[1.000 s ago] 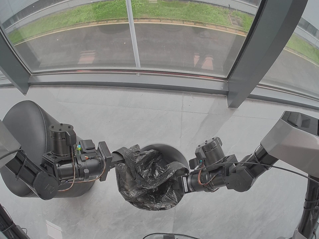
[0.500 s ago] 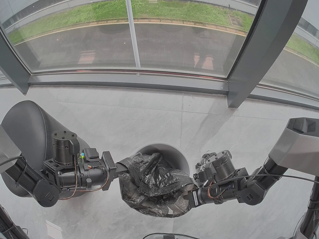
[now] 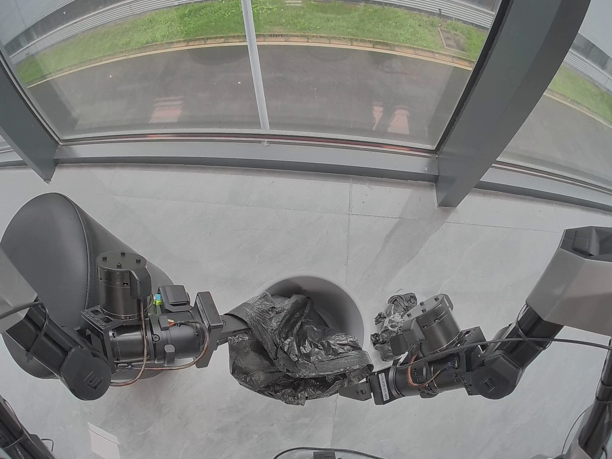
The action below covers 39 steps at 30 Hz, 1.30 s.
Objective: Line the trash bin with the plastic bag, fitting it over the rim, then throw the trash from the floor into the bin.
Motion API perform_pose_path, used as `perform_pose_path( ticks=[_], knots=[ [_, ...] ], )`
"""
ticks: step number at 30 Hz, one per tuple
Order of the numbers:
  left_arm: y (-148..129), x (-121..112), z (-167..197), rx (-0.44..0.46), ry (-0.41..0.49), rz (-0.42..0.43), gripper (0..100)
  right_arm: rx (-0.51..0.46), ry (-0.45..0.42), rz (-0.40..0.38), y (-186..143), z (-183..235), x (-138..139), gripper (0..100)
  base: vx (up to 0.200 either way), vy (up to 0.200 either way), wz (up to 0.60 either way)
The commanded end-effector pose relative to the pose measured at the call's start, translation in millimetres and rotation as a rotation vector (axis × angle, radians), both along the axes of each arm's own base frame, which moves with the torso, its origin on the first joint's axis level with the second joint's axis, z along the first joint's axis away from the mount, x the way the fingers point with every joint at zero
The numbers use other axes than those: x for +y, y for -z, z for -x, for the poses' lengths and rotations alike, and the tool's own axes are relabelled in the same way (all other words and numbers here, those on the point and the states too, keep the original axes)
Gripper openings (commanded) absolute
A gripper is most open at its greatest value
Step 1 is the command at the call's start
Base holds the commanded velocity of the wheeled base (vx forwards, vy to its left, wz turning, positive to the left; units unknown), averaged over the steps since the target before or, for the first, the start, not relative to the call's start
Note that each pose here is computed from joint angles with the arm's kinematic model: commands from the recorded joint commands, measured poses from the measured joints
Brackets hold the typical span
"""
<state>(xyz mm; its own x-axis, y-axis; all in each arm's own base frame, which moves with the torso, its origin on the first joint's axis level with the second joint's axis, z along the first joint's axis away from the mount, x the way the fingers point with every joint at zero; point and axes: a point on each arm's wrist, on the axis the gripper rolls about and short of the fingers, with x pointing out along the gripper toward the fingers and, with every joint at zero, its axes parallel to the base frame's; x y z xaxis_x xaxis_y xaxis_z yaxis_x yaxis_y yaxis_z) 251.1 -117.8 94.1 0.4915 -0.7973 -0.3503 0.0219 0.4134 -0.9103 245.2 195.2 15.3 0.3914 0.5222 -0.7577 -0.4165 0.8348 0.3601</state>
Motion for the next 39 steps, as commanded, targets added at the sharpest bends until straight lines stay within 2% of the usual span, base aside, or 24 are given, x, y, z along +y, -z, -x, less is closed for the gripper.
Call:
perform_pose_path(
  ticks=[1, 5, 8, 9, 10, 11, 13, 18, 20, 23, 30, 39],
  knots=[
    [-1.6, -0.7, 1.7, -0.005, 0.005, 0.002, 0, -0.044, 0.001, -0.034, -19.8, 9.1, -8.4, 100, 0.000, 0.000, 0.00],
    [-3.3, -2.4, 3.1, -0.010, 0.013, 0.005, 0, -0.145, -0.013, -0.098, -50.9, 16.5, -10.2, 100, 0.000, 0.000, 0.00],
    [-3.3, -2.8, 3.3, -0.010, 0.014, 0.005, 0, -0.197, -0.059, -0.097, -61.2, 21.7, -6.0, 100, 0.000, 0.000, 0.00],
    [-4.6, -2.6, 3.7, -0.015, 0.014, 0.007, 0, -0.269, -0.094, -0.039, -63.6, 25.6, -1.0, 100, 0.000, 0.000, 0.00],
    [-5.0, -2.6, 3.9, -0.016, 0.014, 0.007, 0, -0.283, -0.097, -0.028, -64.0, 26.0, 0.1, 100, 0.000, 0.000, 0.00],
    [-5.9, -2.4, 4.2, -0.019, 0.014, 0.008, 0, -0.348, -0.115, 0.048, -62.6, 27.5, 5.0, 100, 0.000, 0.000, 0.00],
    [-8.0, -2.1, 4.9, -0.025, 0.014, 0.012, 0, -0.403, -0.163, 0.115, -59.1, 31.5, 15.8, 100, 0.000, 0.000, 0.00],
    [-11.4, -1.4, 6.5, -0.036, 0.014, 0.017, 0, -0.453, -0.271, 0.213, -45.8, 42.0, 36.6, 100, 0.000, 0.000, 0.00],
    [-12.2, -1.5, 6.3, -0.039, 0.014, 0.018, 0, -0.471, -0.297, 0.283, -34.1, 45.0, 45.2, 100, 0.000, 0.000, 0.00],
    [-12.7, -1.3, 6.9, -0.039, 0.013, 0.020, 0, -0.484, -0.319, 0.330, -23.0, 48.4, 57.3, 100, 0.000, 0.000, 0.00],
    [-13.1, -1.2, 7.1, -0.040, 0.013, 0.020, 0, -0.481, -0.341, 0.346, -11.6, 46.1, 70.2, 100, 0.000, 0.000, 0.00],
    [-13.2, -3.2, 8.6, -0.042, 0.023, 0.020, 0, -0.492, -0.268, 0.368, -3.7, 11.0, 70.3, 100, 0.000, 0.000, 0.00]
  ],
)
